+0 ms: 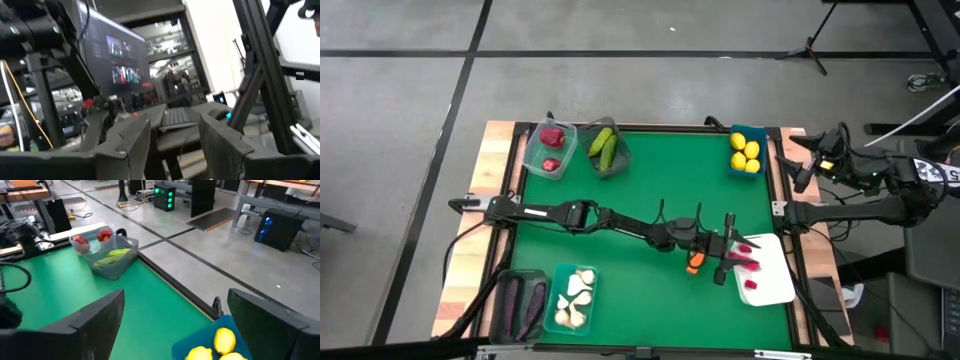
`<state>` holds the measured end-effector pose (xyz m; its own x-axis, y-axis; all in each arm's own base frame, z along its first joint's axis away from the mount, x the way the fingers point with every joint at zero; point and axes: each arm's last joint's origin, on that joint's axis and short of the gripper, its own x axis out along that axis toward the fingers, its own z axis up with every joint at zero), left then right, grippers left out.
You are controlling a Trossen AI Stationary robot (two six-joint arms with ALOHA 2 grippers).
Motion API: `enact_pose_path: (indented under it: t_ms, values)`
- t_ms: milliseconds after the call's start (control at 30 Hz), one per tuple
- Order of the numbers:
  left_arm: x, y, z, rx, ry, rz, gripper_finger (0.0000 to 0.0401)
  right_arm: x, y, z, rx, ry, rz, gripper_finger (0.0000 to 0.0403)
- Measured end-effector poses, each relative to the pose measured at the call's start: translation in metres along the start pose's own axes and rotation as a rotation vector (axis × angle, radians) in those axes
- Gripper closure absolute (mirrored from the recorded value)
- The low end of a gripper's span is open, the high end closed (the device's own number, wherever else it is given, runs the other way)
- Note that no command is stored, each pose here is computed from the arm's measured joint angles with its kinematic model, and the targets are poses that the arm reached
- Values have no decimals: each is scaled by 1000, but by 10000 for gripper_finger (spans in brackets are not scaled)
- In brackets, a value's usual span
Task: Sort produce into baskets
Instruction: Put the orange chili pepper into the white bin
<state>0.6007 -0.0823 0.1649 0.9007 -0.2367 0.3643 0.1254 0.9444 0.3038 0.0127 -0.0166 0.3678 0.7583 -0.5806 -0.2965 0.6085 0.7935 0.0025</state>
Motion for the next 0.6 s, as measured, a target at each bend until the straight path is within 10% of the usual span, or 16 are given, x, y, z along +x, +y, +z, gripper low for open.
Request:
enact_pose_path:
  t_ms: [367, 600]
  values:
    - [3, 18, 13, 19, -6, 47, 207, -1, 8, -5, -16, 94, 284, 52]
    - [11, 47, 93, 49, 547, 16, 207, -2, 6, -15, -32, 200, 306, 52]
